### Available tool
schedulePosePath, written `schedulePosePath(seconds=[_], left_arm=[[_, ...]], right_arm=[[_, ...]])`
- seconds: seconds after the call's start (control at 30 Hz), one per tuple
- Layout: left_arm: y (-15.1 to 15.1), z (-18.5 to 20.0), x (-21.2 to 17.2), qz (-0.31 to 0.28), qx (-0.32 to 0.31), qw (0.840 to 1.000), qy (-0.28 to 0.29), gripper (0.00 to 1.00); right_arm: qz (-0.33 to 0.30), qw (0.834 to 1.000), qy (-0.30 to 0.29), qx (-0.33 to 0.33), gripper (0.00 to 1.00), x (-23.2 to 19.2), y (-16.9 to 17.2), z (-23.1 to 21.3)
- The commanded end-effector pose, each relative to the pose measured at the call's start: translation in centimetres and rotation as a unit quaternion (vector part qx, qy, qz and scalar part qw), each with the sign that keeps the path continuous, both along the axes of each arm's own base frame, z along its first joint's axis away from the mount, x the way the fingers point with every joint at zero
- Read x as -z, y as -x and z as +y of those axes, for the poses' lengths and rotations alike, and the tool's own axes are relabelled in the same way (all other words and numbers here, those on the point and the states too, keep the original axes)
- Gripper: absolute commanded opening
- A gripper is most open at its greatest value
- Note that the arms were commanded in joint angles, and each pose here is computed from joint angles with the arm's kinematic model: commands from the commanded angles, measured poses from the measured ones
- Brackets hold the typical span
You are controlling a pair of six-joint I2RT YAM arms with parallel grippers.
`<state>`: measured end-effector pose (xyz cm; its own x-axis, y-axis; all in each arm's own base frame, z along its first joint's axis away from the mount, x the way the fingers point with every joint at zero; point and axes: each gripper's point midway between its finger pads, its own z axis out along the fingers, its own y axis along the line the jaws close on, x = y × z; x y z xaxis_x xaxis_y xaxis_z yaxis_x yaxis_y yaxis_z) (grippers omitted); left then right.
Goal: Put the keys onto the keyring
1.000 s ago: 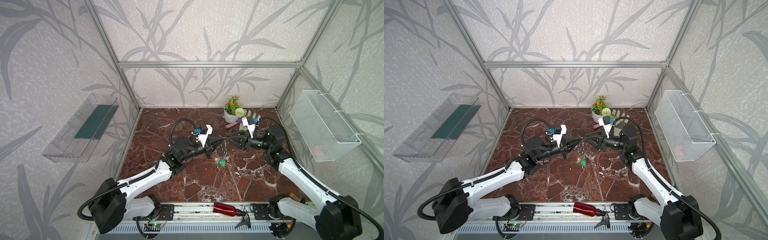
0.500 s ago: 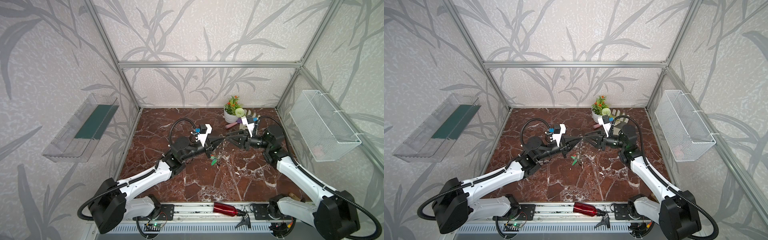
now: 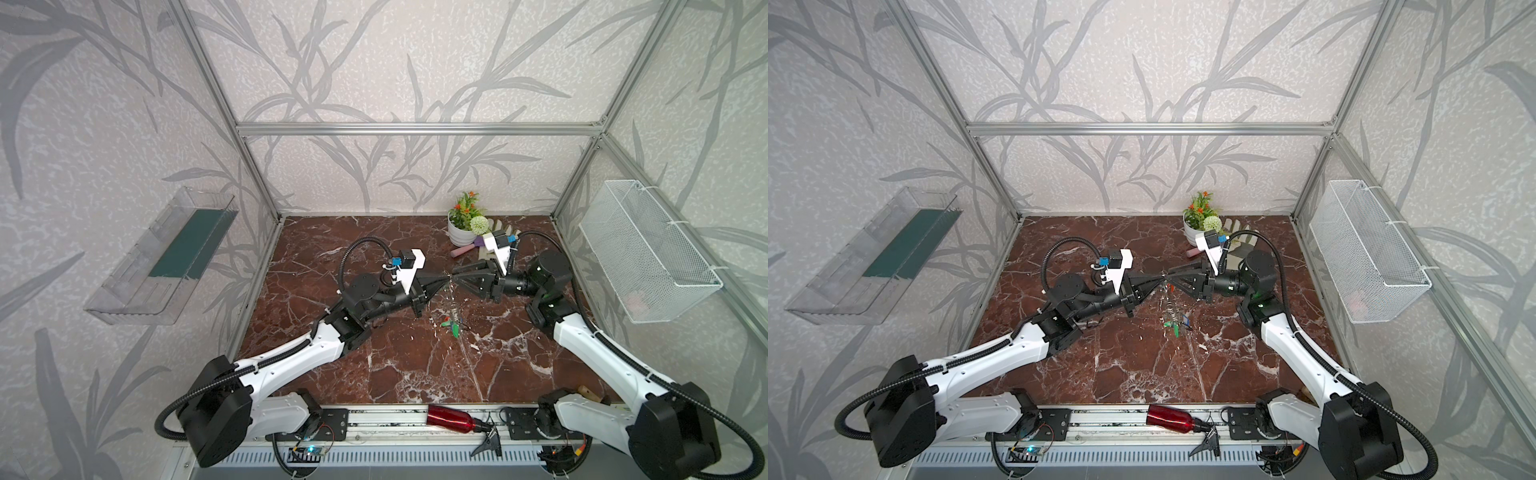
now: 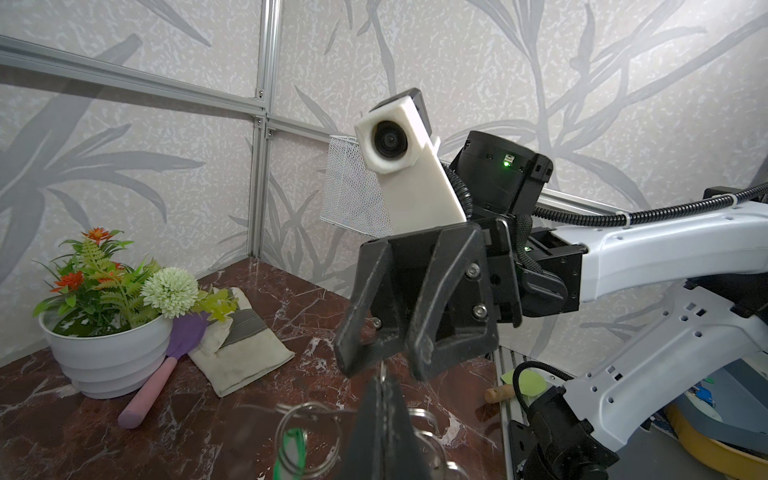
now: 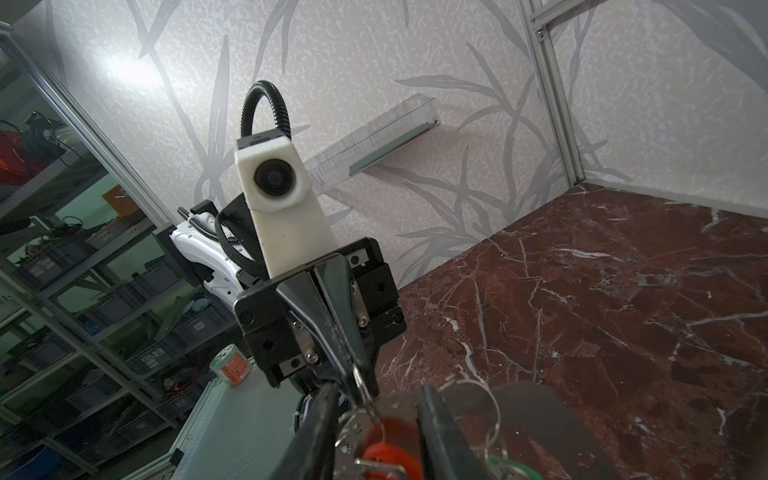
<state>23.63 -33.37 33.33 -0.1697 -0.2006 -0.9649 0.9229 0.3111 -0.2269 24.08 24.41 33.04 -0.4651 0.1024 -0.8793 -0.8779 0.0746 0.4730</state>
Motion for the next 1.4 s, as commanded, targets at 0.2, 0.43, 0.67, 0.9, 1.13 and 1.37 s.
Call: schedulePosePath(seconds=[0.2, 0.43, 0.67, 0.9, 1.13, 1.37], left_arm=[[0.6, 0.3, -3.1, -0.032, 0.004, 0.999, 0.042, 0.00], [0.5, 0.4, -3.2, -0.032, 0.001, 0.999, 0.044, 0.00], [0.4, 0.6, -3.2, -0.035, -0.007, 0.999, 0.041, 0.00], [0.4, 0.4, -2.5, -0.022, -0.004, 0.999, 0.036, 0.00], [0.8, 1.7, -1.0, -0.001, -0.011, 1.000, -0.029, 0.15], [1.9, 5.8, 1.6, 0.029, 0.005, 0.990, -0.141, 0.37]], right_arm=[[-0.002, 0.999, -0.001, -0.032, 0.23, 0.3, 0.9, 0.6], [0.004, 0.999, 0.003, -0.036, 0.16, 0.8, 1.1, 0.7], [0.006, 0.999, 0.004, -0.036, 0.02, 1.0, 1.1, 0.7], [0.001, 0.999, 0.000, -0.038, 0.00, 0.7, 0.9, 0.7], [-0.010, 1.000, 0.011, -0.022, 0.00, 0.8, 0.4, 0.8], [-0.052, 0.998, 0.030, -0.018, 0.00, 1.0, 0.4, 1.2]])
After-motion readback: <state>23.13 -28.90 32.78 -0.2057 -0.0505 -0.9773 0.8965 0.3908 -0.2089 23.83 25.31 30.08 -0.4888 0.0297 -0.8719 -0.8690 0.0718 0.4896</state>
